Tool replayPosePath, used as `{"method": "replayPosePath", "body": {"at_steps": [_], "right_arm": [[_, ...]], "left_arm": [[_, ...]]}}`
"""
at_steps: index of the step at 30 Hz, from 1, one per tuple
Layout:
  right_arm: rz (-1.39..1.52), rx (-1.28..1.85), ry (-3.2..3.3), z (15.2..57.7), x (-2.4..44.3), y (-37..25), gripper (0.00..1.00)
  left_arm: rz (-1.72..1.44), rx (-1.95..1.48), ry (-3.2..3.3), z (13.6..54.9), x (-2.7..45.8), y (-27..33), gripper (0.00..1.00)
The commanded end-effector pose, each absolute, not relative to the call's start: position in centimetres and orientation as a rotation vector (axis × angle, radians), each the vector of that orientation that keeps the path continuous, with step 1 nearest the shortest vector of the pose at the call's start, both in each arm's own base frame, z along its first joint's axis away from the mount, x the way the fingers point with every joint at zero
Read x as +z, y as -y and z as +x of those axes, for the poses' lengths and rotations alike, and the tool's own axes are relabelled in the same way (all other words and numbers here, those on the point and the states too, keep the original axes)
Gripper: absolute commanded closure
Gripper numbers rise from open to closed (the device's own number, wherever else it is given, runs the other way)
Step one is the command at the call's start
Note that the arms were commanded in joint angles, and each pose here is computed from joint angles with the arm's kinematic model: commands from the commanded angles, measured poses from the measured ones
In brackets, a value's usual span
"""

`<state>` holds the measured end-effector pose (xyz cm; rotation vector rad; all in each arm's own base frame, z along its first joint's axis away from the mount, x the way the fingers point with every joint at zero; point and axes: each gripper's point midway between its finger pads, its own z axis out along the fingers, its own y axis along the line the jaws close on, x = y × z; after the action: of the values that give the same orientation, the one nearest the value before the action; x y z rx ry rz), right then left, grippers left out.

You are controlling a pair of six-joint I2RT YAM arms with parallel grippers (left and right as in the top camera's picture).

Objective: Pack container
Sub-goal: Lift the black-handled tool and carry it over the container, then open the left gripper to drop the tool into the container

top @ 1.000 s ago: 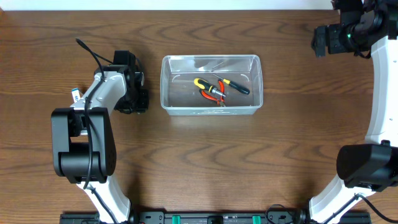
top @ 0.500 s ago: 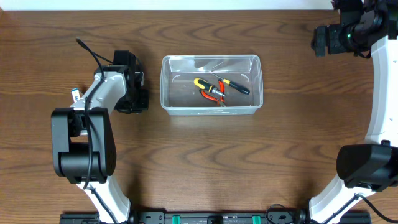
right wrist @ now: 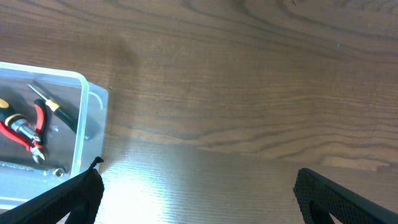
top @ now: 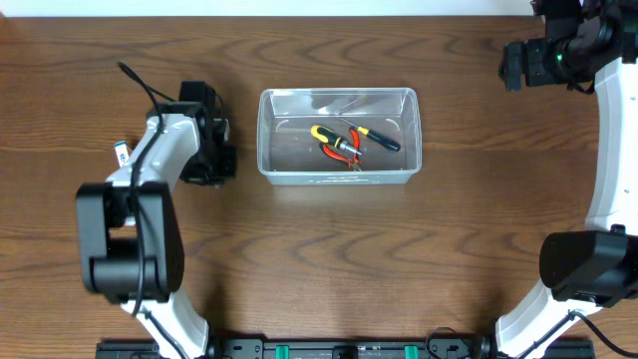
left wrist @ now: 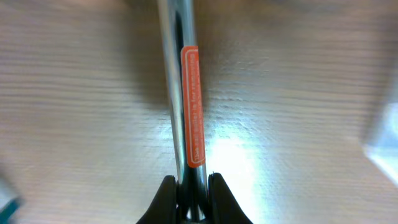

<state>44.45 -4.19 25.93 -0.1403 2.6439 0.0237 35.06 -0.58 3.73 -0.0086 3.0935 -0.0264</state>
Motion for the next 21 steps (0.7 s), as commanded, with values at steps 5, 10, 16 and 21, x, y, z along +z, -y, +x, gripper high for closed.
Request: {"method": "replayPosePath", "body": {"at_steps": [5, 10, 16, 21], "right_arm": [[-0.131, 0.040, -2.642, 44.3, 26.1, 4.1, 0.01], [-0.130, 0.040, -2.642, 44.3, 26.1, 4.1, 0.01], [-0.130, 0.041, -2.642, 44.3, 26.1, 4.1, 0.01], [-0.130, 0.041, -2.643, 44.3, 26.1, 4.1, 0.01]], "left_arm": [[0.160, -0.001, -2.647, 38.5, 19.5, 1.8, 0.94], [0.738, -0.072, -2.372, 37.1, 24.4, 8.2, 0.94], [1.447, -0.219, -1.979, 34.7, 23.9, 16.2, 0.94], [1.676, -0.257, -1.921, 34.8, 19.5, 18.6, 0.94]]}}
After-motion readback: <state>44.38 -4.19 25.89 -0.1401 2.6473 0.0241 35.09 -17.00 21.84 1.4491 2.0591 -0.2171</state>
